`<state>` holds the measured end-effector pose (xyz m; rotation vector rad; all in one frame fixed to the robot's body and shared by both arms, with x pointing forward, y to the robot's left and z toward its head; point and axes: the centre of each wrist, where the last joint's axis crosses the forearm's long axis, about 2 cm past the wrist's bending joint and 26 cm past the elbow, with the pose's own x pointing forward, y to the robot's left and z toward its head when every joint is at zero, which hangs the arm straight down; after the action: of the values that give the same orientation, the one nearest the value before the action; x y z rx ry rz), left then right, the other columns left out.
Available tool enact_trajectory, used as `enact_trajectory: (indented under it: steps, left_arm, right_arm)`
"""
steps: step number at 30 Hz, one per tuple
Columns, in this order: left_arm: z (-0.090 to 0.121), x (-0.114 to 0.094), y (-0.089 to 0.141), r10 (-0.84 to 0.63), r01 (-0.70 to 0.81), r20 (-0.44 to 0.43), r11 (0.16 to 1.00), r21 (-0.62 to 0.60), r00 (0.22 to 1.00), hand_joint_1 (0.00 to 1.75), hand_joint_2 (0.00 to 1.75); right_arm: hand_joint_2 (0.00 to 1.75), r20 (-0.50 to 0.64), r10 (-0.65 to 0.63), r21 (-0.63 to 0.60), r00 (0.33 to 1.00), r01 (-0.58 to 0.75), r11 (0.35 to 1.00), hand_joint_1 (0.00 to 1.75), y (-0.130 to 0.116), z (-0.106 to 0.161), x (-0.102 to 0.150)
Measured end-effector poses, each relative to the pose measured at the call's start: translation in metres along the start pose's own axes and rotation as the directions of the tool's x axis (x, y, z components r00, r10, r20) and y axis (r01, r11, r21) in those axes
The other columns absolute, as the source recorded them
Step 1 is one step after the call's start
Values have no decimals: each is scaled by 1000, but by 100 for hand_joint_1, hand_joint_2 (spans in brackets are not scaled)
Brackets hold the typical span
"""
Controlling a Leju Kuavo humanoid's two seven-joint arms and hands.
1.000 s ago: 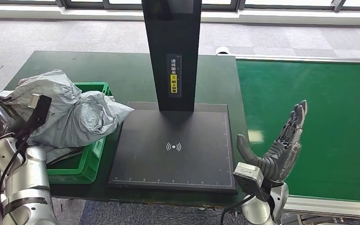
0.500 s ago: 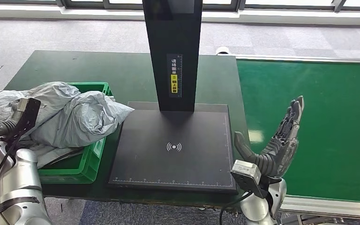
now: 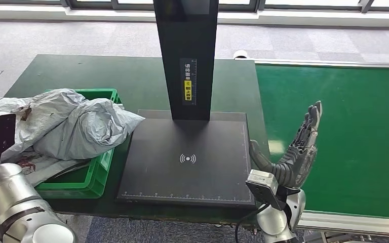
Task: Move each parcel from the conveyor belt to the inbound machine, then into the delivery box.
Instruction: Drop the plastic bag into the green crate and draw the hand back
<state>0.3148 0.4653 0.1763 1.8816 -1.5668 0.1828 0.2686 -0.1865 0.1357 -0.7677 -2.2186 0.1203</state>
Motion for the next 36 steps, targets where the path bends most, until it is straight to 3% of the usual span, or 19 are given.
enact_trajectory:
  steps: [4, 6, 8, 12, 16, 20, 22, 25, 31, 36]
  left_arm:
    - [6, 10, 3, 142, -131, -98, 986, 108, 985, 0, 0]
    - [13, 21, 2, 303, -282, -155, 949, 140, 940, 0, 87]
    - [21, 39, 1, 509, -494, -192, 861, 125, 839, 0, 175]
    - [43, 92, 0, 758, -771, -191, 637, 17, 623, 0, 175]
    - [59, 126, 3, 823, -840, -175, 539, -59, 540, 0, 175]
    - [65, 139, 6, 848, -864, -164, 493, -99, 503, 0, 175]
    - [68, 143, 7, 869, -888, -181, 443, -125, 460, 0, 175]
    - [79, 156, 8, 911, -934, -237, 294, -201, 338, 0, 175]
    - [115, 193, 18, 927, -954, -352, 21, -299, 130, 0, 175]
    - [150, 214, 36, 898, -941, -440, -146, -306, 3, 0, 175]
  right_arm:
    - [175, -7, -14, -10, 1000, 14, 1000, 0, 1, 2, -1]
    - [175, -29, -51, 2, 998, 51, 999, 0, 3, 2, -3]
    - [175, -81, -137, 45, 987, 141, 989, 0, 7, -1, -5]
    - [175, -131, -242, 99, 961, 256, 962, 0, 16, -11, -8]
    - [175, -135, -255, 109, 957, 270, 957, 0, 19, -16, -9]
    - [0, -142, -254, 115, 957, 271, 956, 0, 20, -15, -10]
    - [0, -151, -264, 116, 953, 283, 952, 0, 21, -15, -11]
    - [0, -159, -295, 116, 942, 315, 942, 0, 22, -20, -10]
    - [0, -150, -344, 118, 927, 363, 924, 0, 25, -37, -7]
    - [0, -156, -399, 122, 904, 418, 900, 0, 30, -29, 5]
